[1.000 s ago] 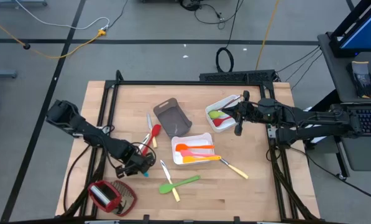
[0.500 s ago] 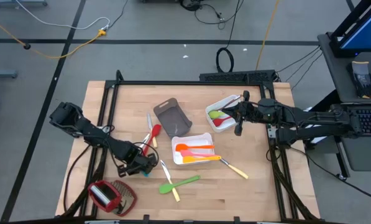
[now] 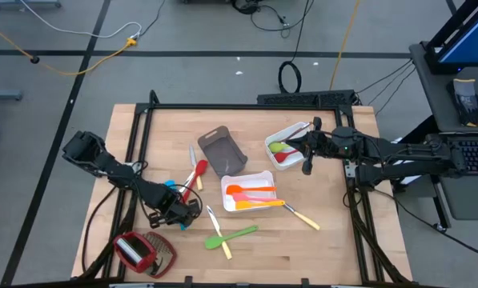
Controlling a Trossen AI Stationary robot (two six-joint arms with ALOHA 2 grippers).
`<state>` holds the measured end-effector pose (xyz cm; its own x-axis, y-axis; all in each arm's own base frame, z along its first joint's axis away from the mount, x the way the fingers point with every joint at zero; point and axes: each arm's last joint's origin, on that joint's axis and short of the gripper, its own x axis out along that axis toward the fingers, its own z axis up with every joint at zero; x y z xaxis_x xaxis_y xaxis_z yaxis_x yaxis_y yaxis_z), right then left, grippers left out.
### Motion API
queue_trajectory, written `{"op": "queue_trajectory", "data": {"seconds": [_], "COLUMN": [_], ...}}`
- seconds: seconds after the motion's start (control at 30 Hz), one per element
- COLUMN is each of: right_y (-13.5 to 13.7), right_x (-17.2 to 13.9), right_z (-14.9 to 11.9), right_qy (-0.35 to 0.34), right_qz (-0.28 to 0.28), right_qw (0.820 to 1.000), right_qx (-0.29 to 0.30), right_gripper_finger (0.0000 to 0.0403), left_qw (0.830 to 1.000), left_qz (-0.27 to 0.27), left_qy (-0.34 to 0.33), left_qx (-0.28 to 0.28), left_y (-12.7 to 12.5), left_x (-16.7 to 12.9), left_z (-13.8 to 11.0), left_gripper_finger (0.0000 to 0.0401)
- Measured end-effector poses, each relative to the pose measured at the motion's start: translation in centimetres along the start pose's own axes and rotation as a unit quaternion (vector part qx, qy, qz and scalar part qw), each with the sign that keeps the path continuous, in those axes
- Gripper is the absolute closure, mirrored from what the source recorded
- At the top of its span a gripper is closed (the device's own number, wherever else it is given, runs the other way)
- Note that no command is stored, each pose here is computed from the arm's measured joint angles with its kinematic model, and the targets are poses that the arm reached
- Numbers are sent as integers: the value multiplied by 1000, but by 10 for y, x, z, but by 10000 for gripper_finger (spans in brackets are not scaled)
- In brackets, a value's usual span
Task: Pick & Place Kitchen Items
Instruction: Put the blue spatula into bottom white bin
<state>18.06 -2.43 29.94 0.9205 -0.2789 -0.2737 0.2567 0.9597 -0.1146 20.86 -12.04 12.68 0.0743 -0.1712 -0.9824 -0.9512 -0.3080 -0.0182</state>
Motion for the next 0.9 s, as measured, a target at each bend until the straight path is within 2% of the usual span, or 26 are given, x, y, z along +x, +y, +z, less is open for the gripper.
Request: {"op": "queue_trajectory", "data": {"seconds": [0.47, 0.53, 0.77, 0.9], "right_y": [0, 0, 0, 0], "right_x": [0, 0, 0, 0], "right_z": [0, 0, 0, 0], "right_qy": [-1, -1, 0, 0], "right_qz": [0, 0, 0, 0], "right_qw": [1000, 1000, 1000, 1000], "right_qx": [1, 1, 1, 7], "right_gripper_finger": [395, 394, 394, 395], "left_qw": [997, 995, 990, 982], "left_qz": [-55, -70, -124, -172], "left_qy": [-53, -69, -63, -59], "left_qx": [4, 8, 32, 54], "left_y": [19, 21, 22, 23], "left_x": [-16, -19, -36, -48], "left_z": [-1, 0, 0, -1], "left_gripper_finger": [372, 373, 374, 374]}}
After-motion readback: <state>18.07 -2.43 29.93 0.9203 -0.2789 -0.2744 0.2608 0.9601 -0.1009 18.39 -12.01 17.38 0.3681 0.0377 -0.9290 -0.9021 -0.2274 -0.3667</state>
